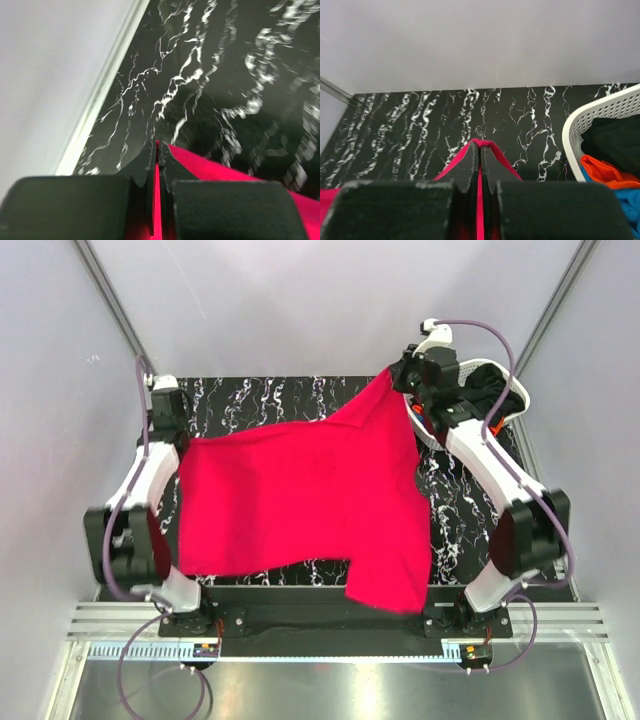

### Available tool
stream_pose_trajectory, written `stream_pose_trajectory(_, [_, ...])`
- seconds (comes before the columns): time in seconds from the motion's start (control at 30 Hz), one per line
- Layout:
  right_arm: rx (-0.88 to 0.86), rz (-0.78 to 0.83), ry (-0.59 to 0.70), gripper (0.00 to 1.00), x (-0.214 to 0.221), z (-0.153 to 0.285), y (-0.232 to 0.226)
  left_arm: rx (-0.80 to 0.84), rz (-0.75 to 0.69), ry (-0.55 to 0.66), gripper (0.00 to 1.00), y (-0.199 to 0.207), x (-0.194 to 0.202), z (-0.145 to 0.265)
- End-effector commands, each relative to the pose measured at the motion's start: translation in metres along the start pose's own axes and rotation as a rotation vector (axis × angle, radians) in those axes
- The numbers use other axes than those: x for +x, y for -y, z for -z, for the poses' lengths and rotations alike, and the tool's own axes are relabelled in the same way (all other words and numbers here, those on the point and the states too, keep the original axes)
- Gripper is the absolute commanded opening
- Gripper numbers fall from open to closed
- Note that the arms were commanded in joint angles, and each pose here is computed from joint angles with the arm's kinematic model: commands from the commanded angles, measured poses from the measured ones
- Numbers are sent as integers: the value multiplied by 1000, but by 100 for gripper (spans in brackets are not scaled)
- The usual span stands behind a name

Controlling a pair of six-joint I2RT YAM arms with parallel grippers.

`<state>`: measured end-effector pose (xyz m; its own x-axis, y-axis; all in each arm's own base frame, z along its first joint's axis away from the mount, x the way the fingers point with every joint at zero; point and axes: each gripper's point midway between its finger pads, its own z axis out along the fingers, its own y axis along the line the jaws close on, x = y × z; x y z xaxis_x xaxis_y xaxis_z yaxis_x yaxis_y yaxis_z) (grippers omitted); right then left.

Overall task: Fold and stack the t-shirts
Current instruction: Flatten the tshirt out, then fold the tshirt

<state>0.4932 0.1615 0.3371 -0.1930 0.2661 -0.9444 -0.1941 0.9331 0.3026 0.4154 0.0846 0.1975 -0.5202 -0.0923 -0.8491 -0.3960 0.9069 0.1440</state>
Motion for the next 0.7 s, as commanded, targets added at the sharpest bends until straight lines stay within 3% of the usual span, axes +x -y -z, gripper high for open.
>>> stream_pose_trajectory(0.0, [-3, 29, 112, 0, -14, -33, 7, 21, 109, 93, 0, 6, -29, -57])
stream_pose_trajectory(0.27, [27, 41, -16, 0, 42, -91, 32, 86, 137, 11, 0, 31, -22, -125])
stream_pose_trajectory(0.67, [52, -92, -121, 0, 59, -77, 43, 67, 230, -111, 0, 19, 14, -139])
